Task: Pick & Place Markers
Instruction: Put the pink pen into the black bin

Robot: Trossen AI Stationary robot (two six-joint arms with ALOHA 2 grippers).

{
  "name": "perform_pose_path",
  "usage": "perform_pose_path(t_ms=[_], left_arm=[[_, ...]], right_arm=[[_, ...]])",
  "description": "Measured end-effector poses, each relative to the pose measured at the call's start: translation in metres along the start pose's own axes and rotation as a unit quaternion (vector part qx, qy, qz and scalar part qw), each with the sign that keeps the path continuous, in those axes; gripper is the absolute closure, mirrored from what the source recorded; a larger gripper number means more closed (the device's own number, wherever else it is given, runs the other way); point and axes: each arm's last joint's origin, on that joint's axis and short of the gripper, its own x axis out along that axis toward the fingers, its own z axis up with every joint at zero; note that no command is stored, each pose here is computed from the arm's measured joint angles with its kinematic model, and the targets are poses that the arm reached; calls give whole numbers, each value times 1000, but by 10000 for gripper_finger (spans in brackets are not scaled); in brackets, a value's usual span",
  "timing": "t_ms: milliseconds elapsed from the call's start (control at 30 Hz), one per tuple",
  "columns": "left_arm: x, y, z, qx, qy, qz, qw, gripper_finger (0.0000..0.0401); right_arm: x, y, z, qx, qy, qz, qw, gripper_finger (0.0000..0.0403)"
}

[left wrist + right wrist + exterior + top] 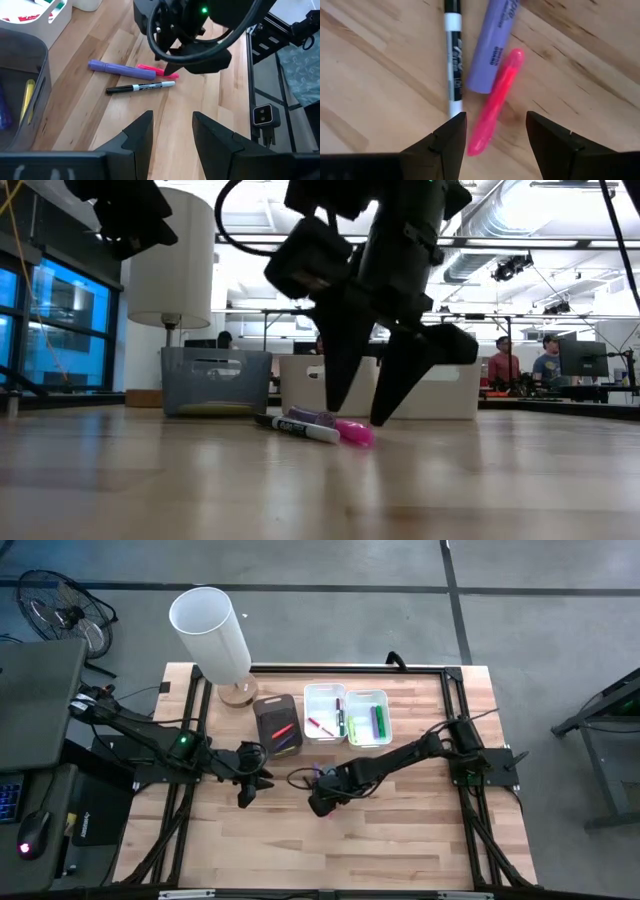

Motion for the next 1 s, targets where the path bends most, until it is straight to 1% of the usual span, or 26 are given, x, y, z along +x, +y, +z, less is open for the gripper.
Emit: perform_pose_path(t_ms=[233,400,500,767,900,1000], left_arm=[[0,0,0,1,2,3,1000,265],[0,1,-1,1,4,5,1000,265],[0,1,-1,1,4,5,1000,265],[0,1,-1,2,6,8,1000,265],[0,1,-1,2,6,8,1000,265],[0,1,-1,2,6,8,1000,265]], right_arm=[[15,1,-5,8,-4,-10,1000,213],[29,-4,-10,1,-5,-43,999,222],[32,-6,-12,-8,1,-54,999,227],[32,-10,-13,-48,-8,-78,996,235],[32,-11,-13,-83,-25,-91,992,241],[32,-12,-13,-117,-22,-98,988,245]])
